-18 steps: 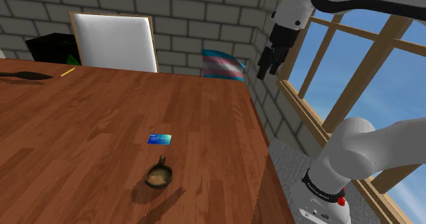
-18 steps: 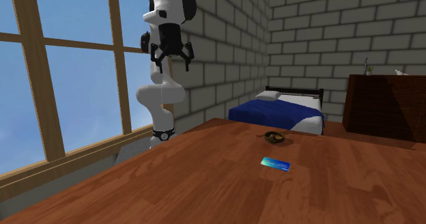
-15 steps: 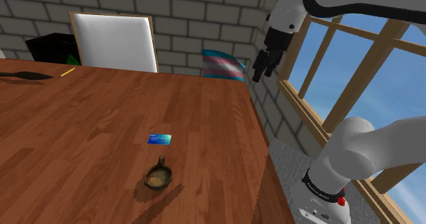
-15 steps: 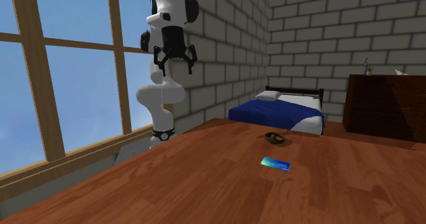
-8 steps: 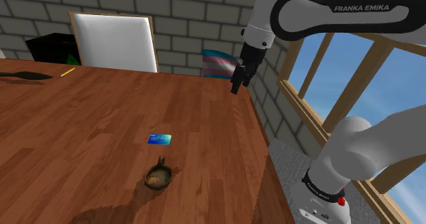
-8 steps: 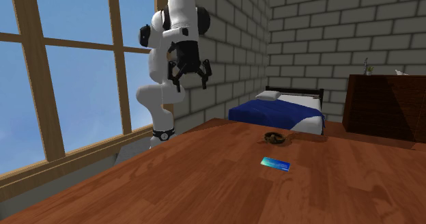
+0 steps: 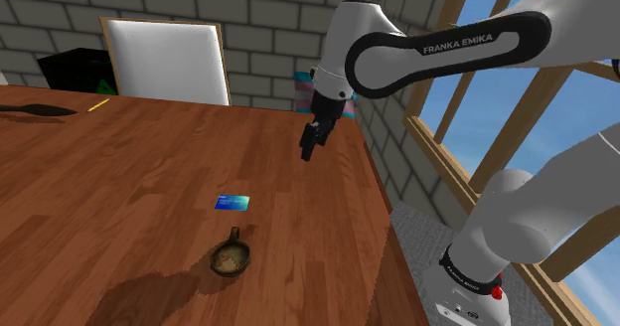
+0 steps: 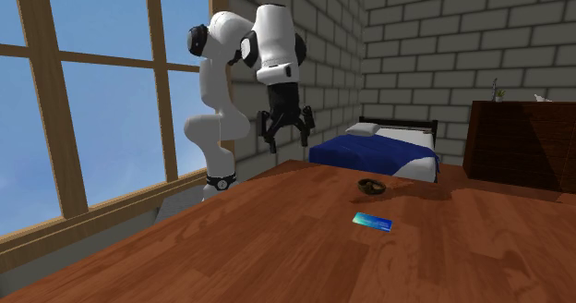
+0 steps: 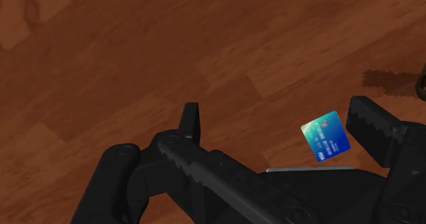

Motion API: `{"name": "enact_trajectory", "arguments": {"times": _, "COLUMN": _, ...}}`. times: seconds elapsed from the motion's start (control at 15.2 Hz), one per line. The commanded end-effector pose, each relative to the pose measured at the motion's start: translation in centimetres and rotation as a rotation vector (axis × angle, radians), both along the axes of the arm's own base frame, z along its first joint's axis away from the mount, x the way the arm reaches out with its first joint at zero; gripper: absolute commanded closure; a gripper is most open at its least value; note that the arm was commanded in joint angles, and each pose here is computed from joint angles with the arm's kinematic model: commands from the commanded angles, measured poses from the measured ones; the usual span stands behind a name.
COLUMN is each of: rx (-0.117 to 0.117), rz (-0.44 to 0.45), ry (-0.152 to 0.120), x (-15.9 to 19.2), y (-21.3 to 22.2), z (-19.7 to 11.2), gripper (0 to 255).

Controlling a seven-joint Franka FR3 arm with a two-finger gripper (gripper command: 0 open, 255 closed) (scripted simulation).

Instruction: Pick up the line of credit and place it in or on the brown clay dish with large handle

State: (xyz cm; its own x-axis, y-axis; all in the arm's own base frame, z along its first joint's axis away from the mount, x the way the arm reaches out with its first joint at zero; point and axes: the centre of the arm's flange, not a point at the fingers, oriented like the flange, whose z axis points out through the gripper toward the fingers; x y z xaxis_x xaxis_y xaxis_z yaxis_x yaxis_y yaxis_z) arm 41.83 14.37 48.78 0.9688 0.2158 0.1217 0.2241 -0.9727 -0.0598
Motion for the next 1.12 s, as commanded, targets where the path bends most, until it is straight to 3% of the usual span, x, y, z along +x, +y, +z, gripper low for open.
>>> {"name": "enact_trajectory", "arguments": {"times": 0.0, "rx": 0.001, "rz": 0.036, "ry": -0.007, "x": 1.6, "y": 1.8, "z": -1.6, "gripper": 0}}
{"name": "enact_trajectory", "arguments": {"times": 0.79, "rx": -0.004, "rz": 0.242, "ry": -0.038, "x": 8.2, "y": 12.5, "z": -10.9, "gripper": 0}}
{"name": "enact_trajectory", "arguments": {"times": 1.06, "rx": -0.005, "rz": 0.254, "ry": -0.040, "x": 8.7, "y": 13.3, "z": -13.0, "gripper": 0}}
